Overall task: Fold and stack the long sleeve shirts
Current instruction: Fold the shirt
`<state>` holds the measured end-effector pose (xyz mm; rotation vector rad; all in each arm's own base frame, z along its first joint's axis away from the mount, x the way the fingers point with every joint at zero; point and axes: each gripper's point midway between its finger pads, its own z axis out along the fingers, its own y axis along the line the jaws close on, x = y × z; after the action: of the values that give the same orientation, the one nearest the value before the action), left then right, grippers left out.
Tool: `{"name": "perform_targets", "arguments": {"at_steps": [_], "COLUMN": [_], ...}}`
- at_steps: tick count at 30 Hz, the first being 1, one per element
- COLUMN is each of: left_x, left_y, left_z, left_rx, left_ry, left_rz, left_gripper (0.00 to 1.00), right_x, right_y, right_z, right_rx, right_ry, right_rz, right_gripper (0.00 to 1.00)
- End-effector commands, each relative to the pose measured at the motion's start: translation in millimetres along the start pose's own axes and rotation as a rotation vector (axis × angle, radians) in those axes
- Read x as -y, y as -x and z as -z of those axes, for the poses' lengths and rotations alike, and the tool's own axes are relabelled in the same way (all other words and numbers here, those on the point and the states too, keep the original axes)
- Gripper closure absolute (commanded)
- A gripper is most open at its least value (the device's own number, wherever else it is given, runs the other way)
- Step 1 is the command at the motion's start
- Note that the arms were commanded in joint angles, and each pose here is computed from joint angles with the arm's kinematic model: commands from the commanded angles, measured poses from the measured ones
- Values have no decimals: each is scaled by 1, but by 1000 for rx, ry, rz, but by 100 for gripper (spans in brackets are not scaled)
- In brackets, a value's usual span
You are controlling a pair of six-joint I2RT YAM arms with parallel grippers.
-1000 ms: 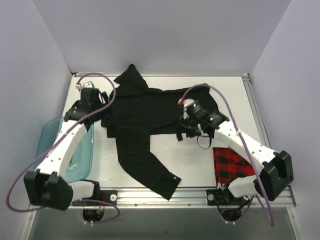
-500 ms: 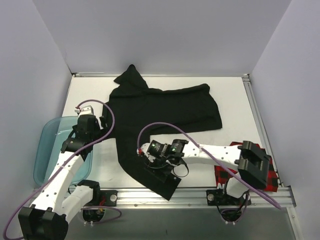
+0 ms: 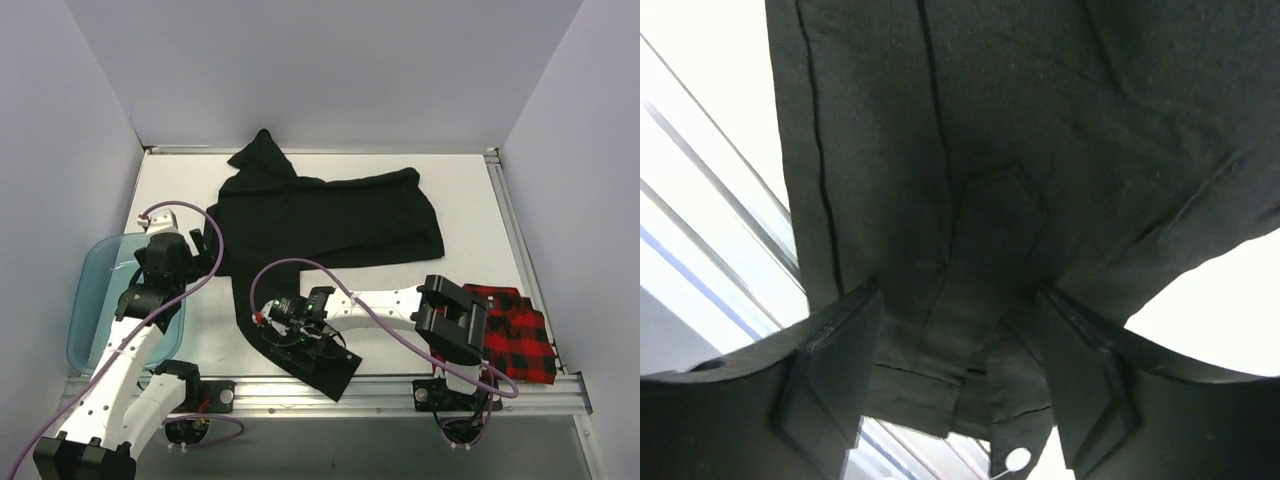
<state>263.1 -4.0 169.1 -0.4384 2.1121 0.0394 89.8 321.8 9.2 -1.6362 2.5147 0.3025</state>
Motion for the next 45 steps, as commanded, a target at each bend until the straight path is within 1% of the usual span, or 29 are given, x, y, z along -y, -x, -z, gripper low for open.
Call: {"name": "perform_targets", "arguments": {"at_steps": [1, 3, 4, 7, 9, 10, 11, 12, 14, 15, 16, 18, 19, 21, 22, 23, 25, 26, 28, 29, 32, 33, 34, 36, 37, 42, 43, 45], "left_x": [-1, -1, -1, -2, -1, -2, -1, -1, -1, -1, -1, -1, 0, 1, 0, 1, 2, 2, 3, 2, 5, 5, 5, 5, 5, 6, 5, 5], "left_y": [18, 18, 18, 18, 17, 17, 17, 17, 17, 17, 16, 17, 16, 16, 15, 15, 14, 15, 14, 13, 13, 12, 12, 11, 11, 9, 8, 8], "left_z": [1, 1, 1, 1, 0, 0, 0, 0, 0, 0, 0, 0, -1, -1, -1, -1, -2, -1, -2, -2, -2, -2, -3, -3, -4, -5, -5, -5], "left_rx": [75, 73, 73, 72, 69, 69, 69, 69, 68, 68, 67, 66, 63, 59, 58, 55, 52, 55, 51, 47, 44, 41, 37, 34, 32, 22, 19, 17], "left_ry": [9, 8, 9, 11, 7, 9, 9, 9, 7, 7, 8, 6, 3, 1, 1, -1, -4, -6, -9, -6, -17, -18, -18, -17, -16, -20, -17, -16], "left_rz": [22, 23, 25, 26, 26, 27, 26, 28, 28, 29, 30, 30, 30, 29, 29, 28, 28, 30, 28, 28, 29, 28, 27, 26, 25, 23, 23, 22], "left_gripper": [3, 3, 3, 3, 3, 3, 3, 3, 3, 2, 3, 3, 3, 3, 2, 3, 2, 2, 3, 3, 3, 3, 3, 3, 3, 3, 3, 3], "right_x": [2, 3, 6, 11, 19, 24, 29, 41, 55, 64, 81, 108, 127, 147, 158, 175, 195, 210, 228, 237, 265, 275, 283, 295, 303, 328, 336, 342], "right_y": [-8, -12, -13, -7, 3, 6, 10, 22, 27, 39, 41, 49, 59, 70, 85, 88, 100, 113, 124, 139, 153, 162, 168, 177, 180, 195, 199, 202], "right_z": [-5, -10, -11, -3, 8, 17, 24, 35, 52, 65, 73, 87, 102, 116, 129, 135, 143, 160, 164, 181, 188, 200, 195, 204, 201, 216, 225, 232], "right_rx": [-56, -80, -84, -57, -33, -27, -16, 16, 32, 65, 70, 89, 117, 147, 187, 198, 216, 267, 281, 330, 355, 392, 398, 423, 431, 496, 535, 569], "right_ry": [-46, -70, -88, -109, -124, -133, -149, -160, -183, -198, -211, -277, -304, -339, -360, -382, -419, -448, -480, -507, -557, -580, -592, -635, -650, -716, -743, -770], "right_rz": [11, 20, 19, 19, 19, 17, 32, 13, 3, 15, -16, -23, -53, -69, -69, -98, -106, -129, -136, -143, -160, -168, -167, -155, -157, -179, -204, -226], "right_gripper": [39, 44, 56, 88, 90, 93, 94, 95, 96, 97, 98, 98, 98, 98, 98, 98, 99, 99, 100, 100, 100, 100, 100, 100, 100, 100, 100, 100]}}
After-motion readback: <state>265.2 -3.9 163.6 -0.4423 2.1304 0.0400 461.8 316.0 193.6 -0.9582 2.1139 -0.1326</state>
